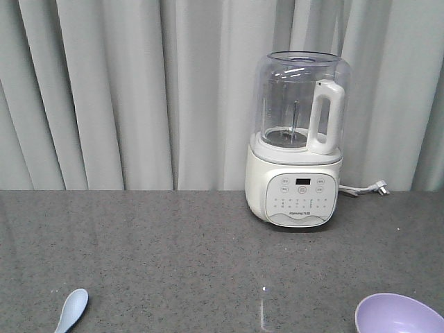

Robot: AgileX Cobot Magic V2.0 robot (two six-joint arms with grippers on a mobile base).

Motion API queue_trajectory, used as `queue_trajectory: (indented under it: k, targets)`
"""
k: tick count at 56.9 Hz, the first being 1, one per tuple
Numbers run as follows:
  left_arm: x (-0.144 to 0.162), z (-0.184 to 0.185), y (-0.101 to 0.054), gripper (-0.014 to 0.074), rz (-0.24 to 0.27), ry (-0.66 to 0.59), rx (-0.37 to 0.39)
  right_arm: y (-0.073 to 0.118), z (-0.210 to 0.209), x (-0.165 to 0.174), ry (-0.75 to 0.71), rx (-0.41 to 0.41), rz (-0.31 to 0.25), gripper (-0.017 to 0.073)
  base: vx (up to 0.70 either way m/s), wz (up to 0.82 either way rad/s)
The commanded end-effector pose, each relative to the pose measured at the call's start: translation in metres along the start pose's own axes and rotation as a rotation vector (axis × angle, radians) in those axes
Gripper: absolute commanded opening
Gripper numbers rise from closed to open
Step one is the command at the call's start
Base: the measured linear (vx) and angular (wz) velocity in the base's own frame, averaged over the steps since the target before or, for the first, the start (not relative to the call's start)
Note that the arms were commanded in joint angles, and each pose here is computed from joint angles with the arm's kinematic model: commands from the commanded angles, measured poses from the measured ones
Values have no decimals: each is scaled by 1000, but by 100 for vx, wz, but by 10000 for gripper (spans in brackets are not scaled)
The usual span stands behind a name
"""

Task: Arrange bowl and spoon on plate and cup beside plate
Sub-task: 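Lower the left gripper and grasp the white spoon by its handle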

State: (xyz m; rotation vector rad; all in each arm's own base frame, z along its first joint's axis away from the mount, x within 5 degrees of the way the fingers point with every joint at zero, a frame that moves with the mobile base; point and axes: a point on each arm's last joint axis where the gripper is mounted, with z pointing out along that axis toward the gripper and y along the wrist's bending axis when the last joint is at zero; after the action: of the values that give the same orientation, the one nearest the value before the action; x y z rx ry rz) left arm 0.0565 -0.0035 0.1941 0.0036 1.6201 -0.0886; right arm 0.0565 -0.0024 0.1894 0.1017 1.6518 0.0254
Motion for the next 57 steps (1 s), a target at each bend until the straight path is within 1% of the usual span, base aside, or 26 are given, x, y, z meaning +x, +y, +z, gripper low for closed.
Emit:
queue_trajectory:
  k: [1,7,11,13,15,17,20,23,24,25,26,27,28,30,32,34,38,40,43,47,50,53,57]
  targets:
    - [-16,-2,-1,-4,-9,-107,2,0,0,-7,-84,3,-13,-8,0,0]
    - [-16,-2,-1,-4,-9,-109,2,0,0,-8,-94,2,-10,-8,0,0]
    - [-22,-3,-1,-4,-9,-159,3,0,-1,-12,-143,0,-11,-8,0,0]
    - [-26,-4,-1,-4,-17,-188,5,0,-2,-16,-179,-1,-11,-8,0,0]
    - [-29,-5,-1,-4,-40,-227,8,1,-3,-21,-226,-3,-11,-8,0,0]
    - [-35,-6,-1,-4,-66,-292,14,1,-4,-27,-266,-5,-12,-8,0,0]
    - [-47,-10,-1,-4,-122,-381,29,2,-8,-41,-313,-8,-19,-8,0,0]
    - [-62,-15,-2,-4,-180,-438,49,4,-16,-63,-366,-10,-35,-8,0,0]
    - [-70,-18,-3,-4,-188,-458,54,5,-20,-72,-389,-10,-44,-8,0,0]
    - [-78,-20,-3,-4,-185,-475,56,5,-22,-78,-397,-8,-62,-8,0,0]
    - [-87,-23,-4,-4,-174,-493,57,6,-25,-88,-420,-8,-66,-8,0,0]
    - [-92,-24,-4,-4,-163,-498,56,7,-28,-94,-431,-4,-89,-8,0,0]
    - [-102,-25,-5,-4,-146,-509,54,8,-31,-105,-447,-3,-99,-8,0,-1]
    - [-121,-28,-6,-4,-117,-525,48,9,-38,-126,-480,5,-135,-8,0,-1]
    - [-138,-28,-7,-4,-99,-526,45,11,-42,-148,-509,10,-157,-8,0,0]
    - [-158,-26,-8,-4,-85,-529,42,13,-43,-166,-522,11,-160,-8,0,0]
    - [-198,-17,-10,-4,-88,-528,44,15,-37,-202,-521,11,-155,-8,0,0]
    - [-211,-5,-11,-4,-88,-494,41,16,-27,-221,-490,11,-151,-8,0,0]
    - [-231,14,-12,-4,-89,-452,38,17,-11,-237,-438,13,-151,-8,0,0]
    - [-245,41,-13,-4,-89,-392,32,18,16,-249,-354,13,-142,-8,0,0]
    - [-249,60,-13,-4,-87,-355,28,18,37,-248,-275,14,-140,-8,0,0]
    - [-246,75,-12,-4,-86,-312,24,17,55,-242,-206,15,-136,-8,0,0]
    - [-241,90,-12,-1,-86,-282,20,16,70,-236,-151,14,-131,-8,0,0]
